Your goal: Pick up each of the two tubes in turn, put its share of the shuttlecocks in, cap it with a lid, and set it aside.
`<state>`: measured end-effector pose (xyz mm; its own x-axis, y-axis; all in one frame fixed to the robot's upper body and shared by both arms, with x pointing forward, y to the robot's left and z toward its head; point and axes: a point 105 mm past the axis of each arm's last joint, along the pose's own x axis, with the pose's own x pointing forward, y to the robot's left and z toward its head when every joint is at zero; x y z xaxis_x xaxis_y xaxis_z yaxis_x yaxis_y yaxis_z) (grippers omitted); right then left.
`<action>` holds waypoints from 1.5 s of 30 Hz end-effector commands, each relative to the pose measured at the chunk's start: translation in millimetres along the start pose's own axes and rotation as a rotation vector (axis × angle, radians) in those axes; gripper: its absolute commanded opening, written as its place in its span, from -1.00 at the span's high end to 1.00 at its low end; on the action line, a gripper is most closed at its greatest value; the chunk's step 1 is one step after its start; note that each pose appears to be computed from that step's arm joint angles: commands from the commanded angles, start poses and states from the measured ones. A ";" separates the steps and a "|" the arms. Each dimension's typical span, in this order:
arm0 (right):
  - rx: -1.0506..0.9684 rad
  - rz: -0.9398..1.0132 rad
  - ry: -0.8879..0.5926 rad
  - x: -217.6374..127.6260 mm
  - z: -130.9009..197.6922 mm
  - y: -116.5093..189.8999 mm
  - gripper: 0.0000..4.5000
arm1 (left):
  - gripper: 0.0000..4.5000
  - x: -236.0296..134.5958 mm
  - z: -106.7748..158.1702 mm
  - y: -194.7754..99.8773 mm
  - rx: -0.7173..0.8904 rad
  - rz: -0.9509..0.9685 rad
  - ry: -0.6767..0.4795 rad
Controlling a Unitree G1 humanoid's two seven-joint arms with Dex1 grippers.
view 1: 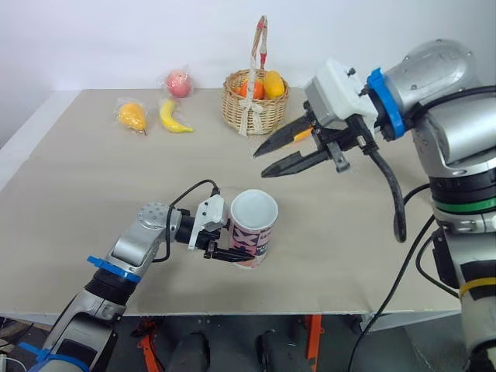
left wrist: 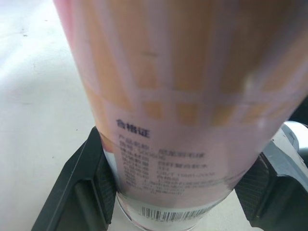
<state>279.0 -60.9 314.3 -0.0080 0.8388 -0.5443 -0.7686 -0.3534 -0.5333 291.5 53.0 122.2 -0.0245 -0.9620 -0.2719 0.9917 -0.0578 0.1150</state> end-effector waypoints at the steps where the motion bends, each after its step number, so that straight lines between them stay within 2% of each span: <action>1: -0.046 0.044 0.009 1.7 6.2 8.1 0.97 | -0.30 -0.4 -13.4 -0.3 -0.041 0.009 0.043; 7: -0.074 0.086 0.054 8.2 0.6 15.0 0.97 | -0.30 -1.3 -13.1 0.2 -0.038 0.010 0.045; 14: -0.116 0.106 0.262 32.8 -35.3 12.6 0.97 | -0.30 -2.7 -13.9 0.0 -0.039 0.015 0.047; 23: -0.204 0.208 0.342 39.1 -43.4 21.4 0.97 | -0.30 -2.6 -14.6 0.5 -0.038 0.022 0.048; 28: -0.274 0.226 0.456 55.5 -64.9 19.7 0.97 | -0.30 -3.0 -14.9 0.9 -0.040 0.026 0.047; 39: -0.280 0.348 0.381 72.2 -62.7 44.8 0.97 | -0.30 -4.3 -15.7 -1.0 -0.048 0.033 0.043; 45: -0.215 0.322 0.288 76.2 -48.6 38.9 0.97 | -0.30 -3.9 -15.0 -0.2 -0.046 0.033 0.043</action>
<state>287.2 -32.6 244.9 0.0901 0.5941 -0.7994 -0.5634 -0.6315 -0.5328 292.2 57.8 113.7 -0.0015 -0.9593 -0.2823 0.9955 -0.0280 0.0900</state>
